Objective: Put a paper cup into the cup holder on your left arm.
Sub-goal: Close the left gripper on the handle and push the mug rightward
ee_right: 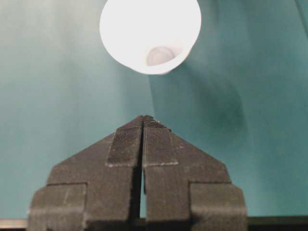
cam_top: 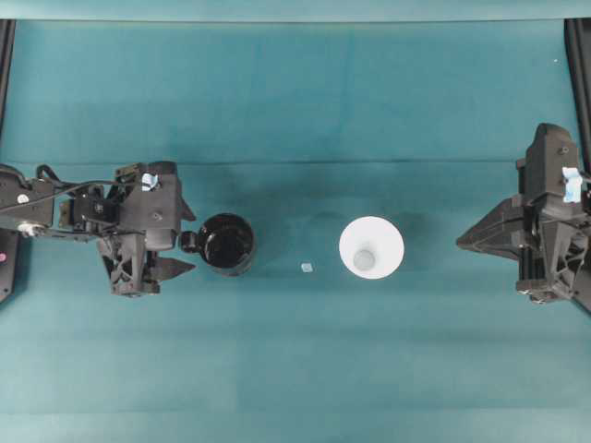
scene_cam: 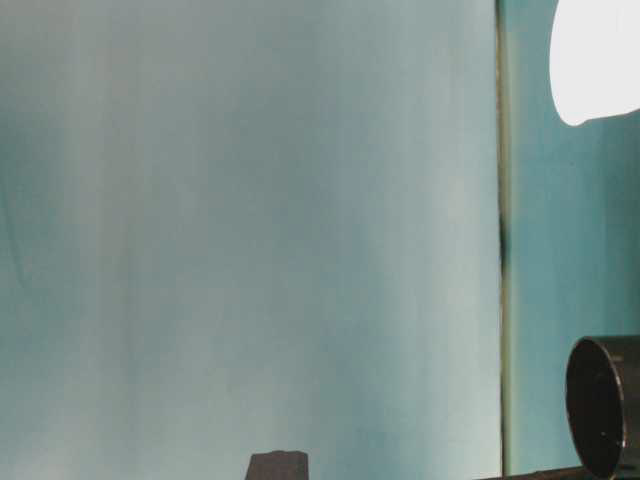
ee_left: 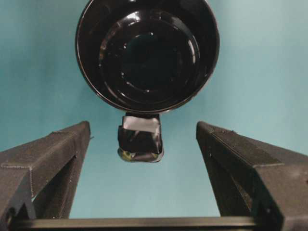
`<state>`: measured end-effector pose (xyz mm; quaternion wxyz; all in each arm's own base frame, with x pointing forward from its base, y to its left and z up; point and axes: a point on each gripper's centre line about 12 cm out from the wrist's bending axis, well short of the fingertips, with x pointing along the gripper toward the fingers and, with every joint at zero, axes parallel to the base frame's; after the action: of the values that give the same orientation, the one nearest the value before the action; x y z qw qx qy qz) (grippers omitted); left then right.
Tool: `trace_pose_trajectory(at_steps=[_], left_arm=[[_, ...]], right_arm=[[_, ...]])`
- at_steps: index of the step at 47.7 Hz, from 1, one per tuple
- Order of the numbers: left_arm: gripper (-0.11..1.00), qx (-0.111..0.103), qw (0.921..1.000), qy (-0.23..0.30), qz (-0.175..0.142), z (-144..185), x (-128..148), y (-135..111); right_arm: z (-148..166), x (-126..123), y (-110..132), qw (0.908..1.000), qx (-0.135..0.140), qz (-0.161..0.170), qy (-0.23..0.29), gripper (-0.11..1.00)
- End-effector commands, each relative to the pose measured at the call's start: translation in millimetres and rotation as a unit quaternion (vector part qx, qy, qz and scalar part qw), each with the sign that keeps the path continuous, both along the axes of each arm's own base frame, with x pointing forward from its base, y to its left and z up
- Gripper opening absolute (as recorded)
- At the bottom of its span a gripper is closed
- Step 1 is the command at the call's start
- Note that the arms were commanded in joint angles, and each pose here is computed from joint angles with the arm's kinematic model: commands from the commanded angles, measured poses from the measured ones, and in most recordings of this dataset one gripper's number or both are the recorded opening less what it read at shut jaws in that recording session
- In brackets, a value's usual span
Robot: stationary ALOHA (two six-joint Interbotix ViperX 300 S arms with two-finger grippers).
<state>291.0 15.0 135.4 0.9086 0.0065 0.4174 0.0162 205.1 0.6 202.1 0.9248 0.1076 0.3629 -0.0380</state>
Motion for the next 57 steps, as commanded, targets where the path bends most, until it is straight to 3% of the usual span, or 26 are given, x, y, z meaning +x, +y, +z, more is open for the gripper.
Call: trace_pose_trajectory(at_steps=[1,9,18,20,37,57], left_arm=[[0.92,0.0,0.9999,-0.011,0.001,5.7,4.7,0.7],[0.81,0.0,0.9999,-0.011,0.001,5.7,4.8,0.3],[0.37,0.0,0.9999,-0.012,0.001,5.9,5.0,0.3],[0.32,0.001,0.9999,-0.013,0.0,6.4,5.4,0.7],[0.32,0.004,0.9997,-0.023,-0.006,11.7,9.3,-0.9],[0.32,0.011,0.996,-0.088,-0.01,55.7,39.1,0.0]], right_arm=[[8.5,4.5,-0.4,0.9999,0.002,-0.003,-0.012,-0.01],[8.8,4.4,-0.6,0.9999,0.0,-0.002,-0.013,-0.01],[8.8,4.4,-0.6,0.9999,0.0,-0.002,-0.013,-0.01],[8.8,4.4,-0.6,0.9999,0.0,-0.002,-0.013,-0.01],[9.1,4.2,-0.3,0.9999,0.0,-0.002,-0.014,-0.01],[9.1,4.2,-0.6,0.9999,0.0,-0.002,-0.014,-0.01]])
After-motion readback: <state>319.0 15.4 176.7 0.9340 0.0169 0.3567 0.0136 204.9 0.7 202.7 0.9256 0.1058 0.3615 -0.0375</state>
